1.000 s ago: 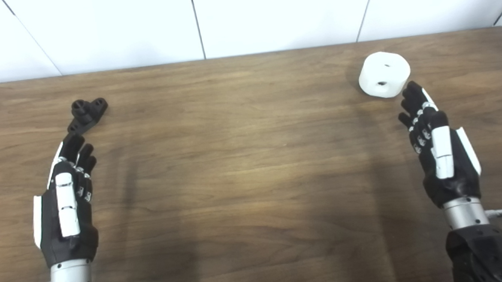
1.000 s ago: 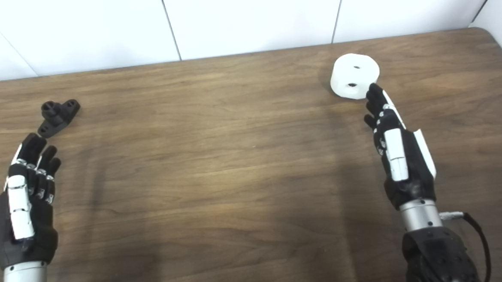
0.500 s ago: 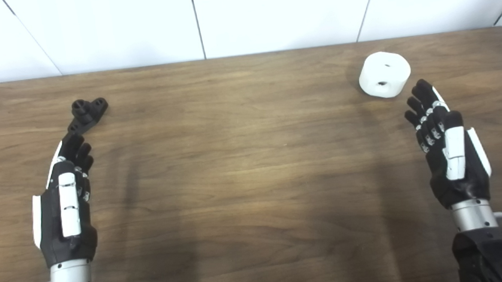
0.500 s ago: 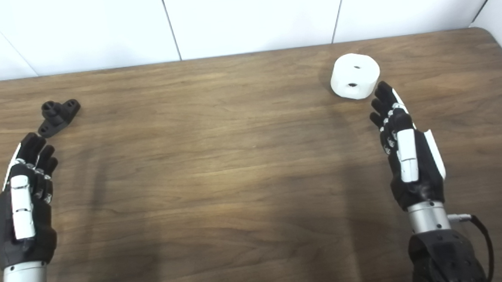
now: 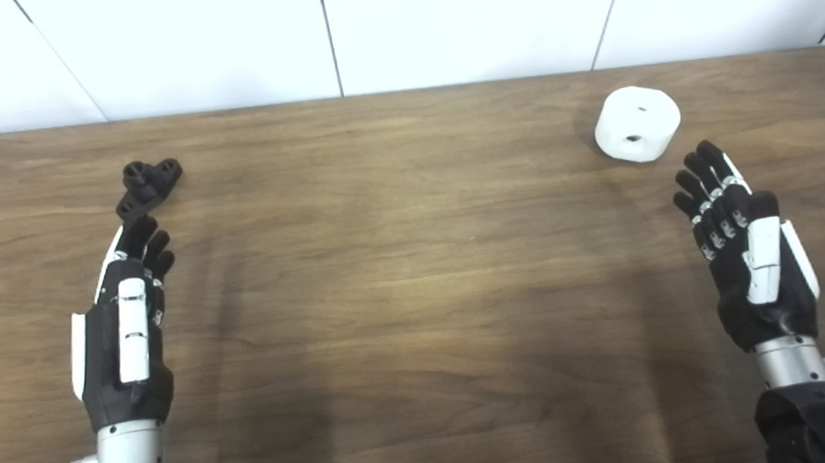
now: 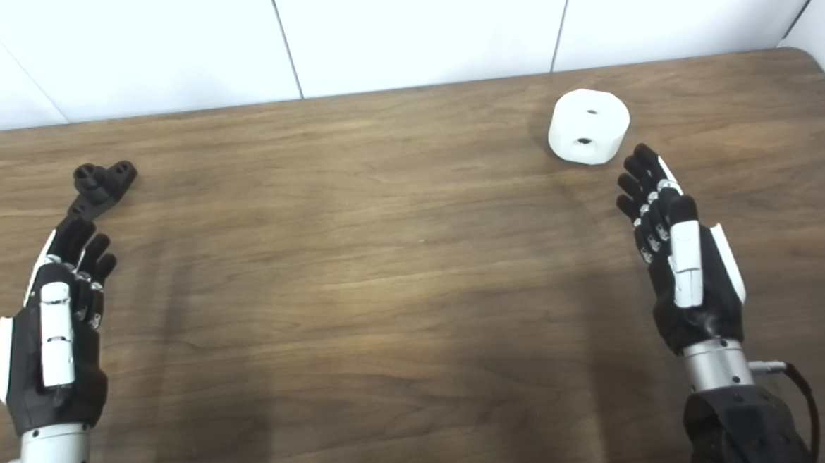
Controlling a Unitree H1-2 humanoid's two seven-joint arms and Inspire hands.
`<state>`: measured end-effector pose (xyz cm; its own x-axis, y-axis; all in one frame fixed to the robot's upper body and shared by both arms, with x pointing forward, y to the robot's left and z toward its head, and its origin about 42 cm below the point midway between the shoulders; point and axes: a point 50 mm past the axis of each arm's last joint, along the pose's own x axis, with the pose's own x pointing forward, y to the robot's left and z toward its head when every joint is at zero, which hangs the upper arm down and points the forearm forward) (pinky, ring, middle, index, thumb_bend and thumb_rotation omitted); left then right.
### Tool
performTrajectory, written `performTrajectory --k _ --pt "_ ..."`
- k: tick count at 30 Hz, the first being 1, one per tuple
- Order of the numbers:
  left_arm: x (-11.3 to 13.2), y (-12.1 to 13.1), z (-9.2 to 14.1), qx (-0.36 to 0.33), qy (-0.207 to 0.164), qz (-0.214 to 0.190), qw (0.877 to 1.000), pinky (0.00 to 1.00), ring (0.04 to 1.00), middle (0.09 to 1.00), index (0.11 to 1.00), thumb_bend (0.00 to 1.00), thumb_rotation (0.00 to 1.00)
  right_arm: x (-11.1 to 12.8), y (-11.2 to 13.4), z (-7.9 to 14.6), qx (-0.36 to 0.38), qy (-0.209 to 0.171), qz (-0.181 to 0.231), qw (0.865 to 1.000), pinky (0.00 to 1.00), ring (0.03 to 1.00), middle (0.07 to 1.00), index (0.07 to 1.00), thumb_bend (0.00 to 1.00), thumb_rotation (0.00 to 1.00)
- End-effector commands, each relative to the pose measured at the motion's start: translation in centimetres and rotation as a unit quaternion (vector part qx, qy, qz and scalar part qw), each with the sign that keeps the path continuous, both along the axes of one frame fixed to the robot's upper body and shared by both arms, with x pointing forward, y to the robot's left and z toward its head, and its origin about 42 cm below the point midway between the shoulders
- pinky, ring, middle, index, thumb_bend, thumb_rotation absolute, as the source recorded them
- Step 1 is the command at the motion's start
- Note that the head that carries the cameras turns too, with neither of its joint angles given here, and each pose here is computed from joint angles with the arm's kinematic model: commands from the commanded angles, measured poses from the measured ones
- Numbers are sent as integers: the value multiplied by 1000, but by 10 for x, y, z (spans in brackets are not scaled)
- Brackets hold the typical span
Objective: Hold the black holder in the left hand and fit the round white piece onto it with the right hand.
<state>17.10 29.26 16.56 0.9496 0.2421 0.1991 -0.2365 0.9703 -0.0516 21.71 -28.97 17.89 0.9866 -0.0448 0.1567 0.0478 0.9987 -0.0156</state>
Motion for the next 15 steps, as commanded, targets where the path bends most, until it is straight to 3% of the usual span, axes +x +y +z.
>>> performTrajectory --k 1,9,15 --pt "-54 -2 -18 8 60 17 998 949 939 937 908 342 775 -18 -9 -2 -20 -14 12 1000 938 951 946 934 652 1000" --pt "-58 -13 -28 9 64 9 998 948 945 945 926 399 735 -20 -20 -16 -23 -3 14 1000 946 959 948 946 667 1000" --pt "-58 -24 -36 14 68 11 998 924 931 930 907 345 701 -19 -29 -28 -28 0 22 999 994 977 974 971 713 1000"
